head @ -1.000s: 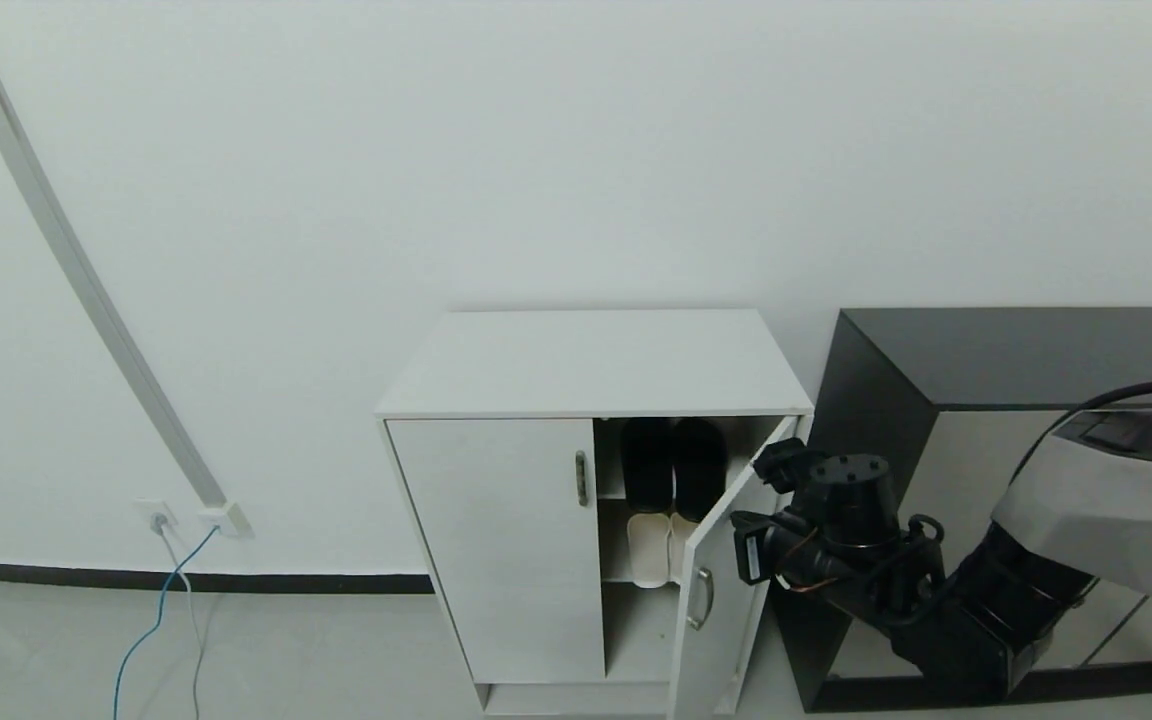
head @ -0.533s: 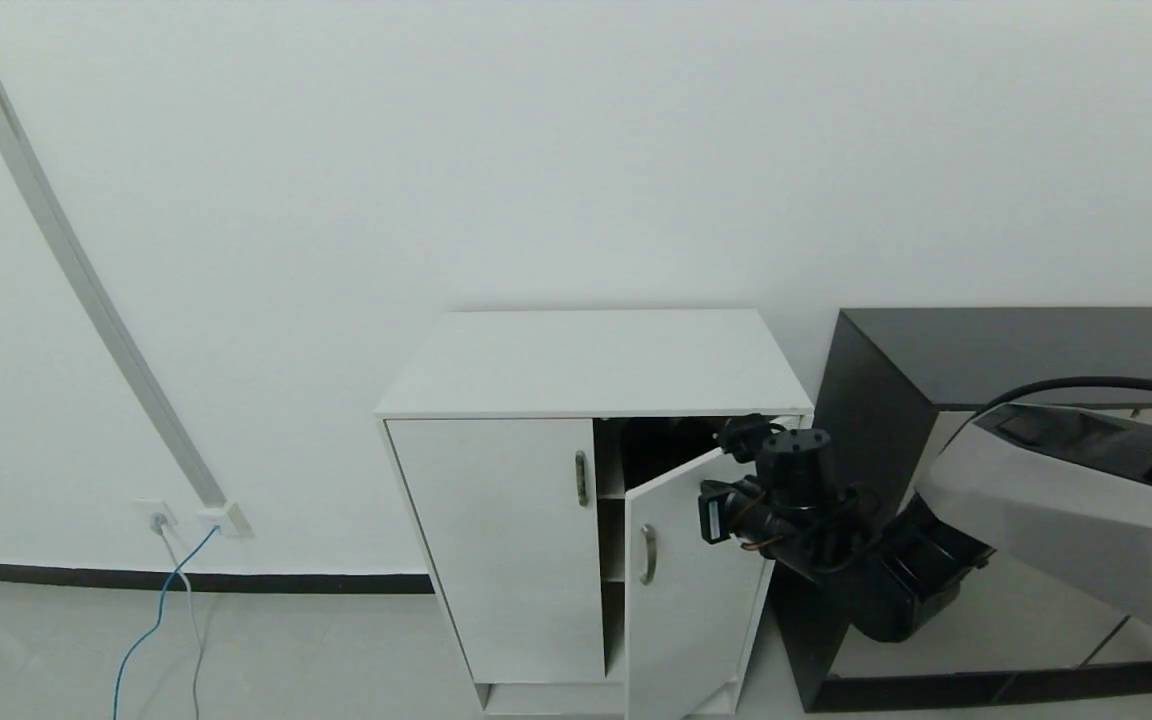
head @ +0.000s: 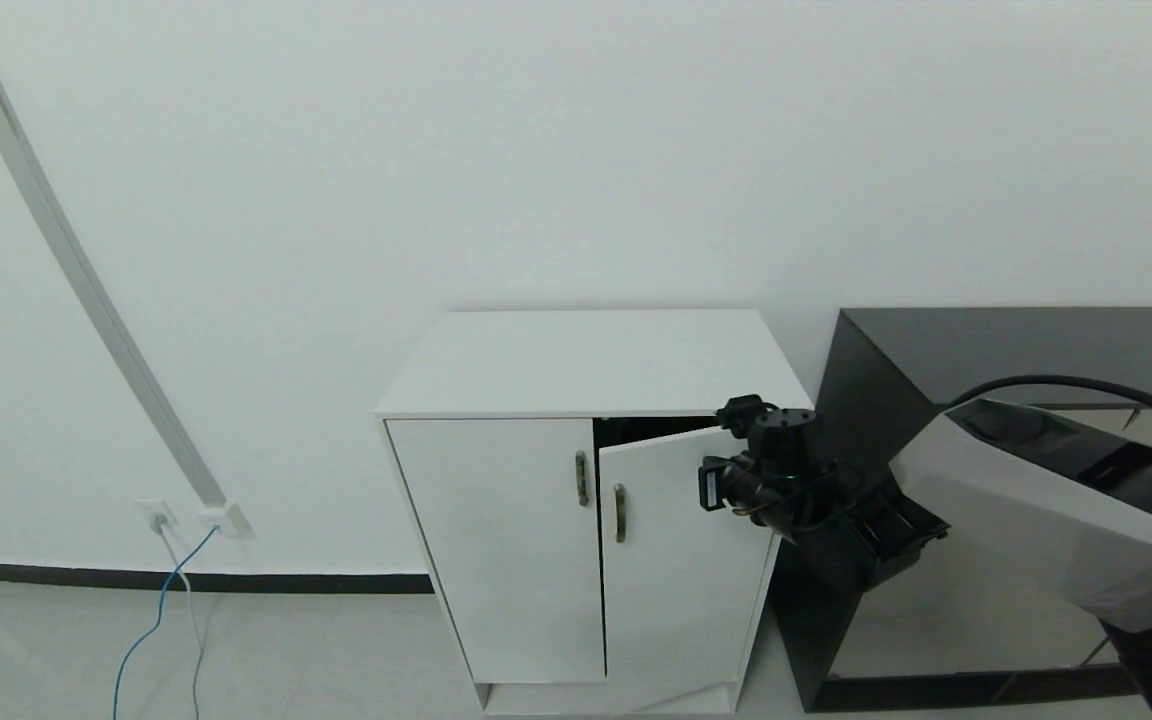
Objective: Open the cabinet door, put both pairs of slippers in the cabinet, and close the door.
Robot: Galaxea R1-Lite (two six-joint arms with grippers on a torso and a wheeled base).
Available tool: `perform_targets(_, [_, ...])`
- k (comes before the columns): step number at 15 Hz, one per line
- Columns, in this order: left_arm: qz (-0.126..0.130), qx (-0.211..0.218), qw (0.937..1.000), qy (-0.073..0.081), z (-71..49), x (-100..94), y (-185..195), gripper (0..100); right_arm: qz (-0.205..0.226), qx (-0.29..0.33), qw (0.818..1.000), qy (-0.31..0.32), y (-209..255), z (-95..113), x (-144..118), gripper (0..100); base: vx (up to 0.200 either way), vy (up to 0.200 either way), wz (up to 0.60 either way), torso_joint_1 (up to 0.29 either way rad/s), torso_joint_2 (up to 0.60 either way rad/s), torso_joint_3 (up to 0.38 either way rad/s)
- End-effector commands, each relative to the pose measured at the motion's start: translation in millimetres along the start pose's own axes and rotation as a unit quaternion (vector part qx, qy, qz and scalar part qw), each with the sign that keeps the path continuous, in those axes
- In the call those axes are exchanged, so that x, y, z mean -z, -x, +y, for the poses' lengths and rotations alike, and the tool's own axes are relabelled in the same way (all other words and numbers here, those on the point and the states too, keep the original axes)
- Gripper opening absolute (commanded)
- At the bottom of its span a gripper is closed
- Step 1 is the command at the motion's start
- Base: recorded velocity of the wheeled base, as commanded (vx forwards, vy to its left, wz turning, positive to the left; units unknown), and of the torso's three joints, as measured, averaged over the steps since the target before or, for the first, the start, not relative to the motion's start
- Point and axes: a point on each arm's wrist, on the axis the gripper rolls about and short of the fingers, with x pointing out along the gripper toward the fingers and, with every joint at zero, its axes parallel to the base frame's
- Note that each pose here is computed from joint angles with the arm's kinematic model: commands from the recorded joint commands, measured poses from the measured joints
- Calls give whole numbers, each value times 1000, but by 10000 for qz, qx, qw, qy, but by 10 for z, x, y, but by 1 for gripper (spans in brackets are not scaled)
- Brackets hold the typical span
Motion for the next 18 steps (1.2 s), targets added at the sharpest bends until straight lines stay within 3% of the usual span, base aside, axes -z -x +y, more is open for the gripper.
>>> perform_targets(1, [8, -37, 10000, 3, 2, 0, -1, 0, 20, 82, 10000, -23, -103, -72, 64, 0, 0, 0, 0, 0, 0, 0])
perform_targets(18, [0, -60, 10000, 41, 3, 1, 0, 0, -39, 289, 9995, -102, -252, -268, -5, 0, 0, 0, 0, 0, 0, 0])
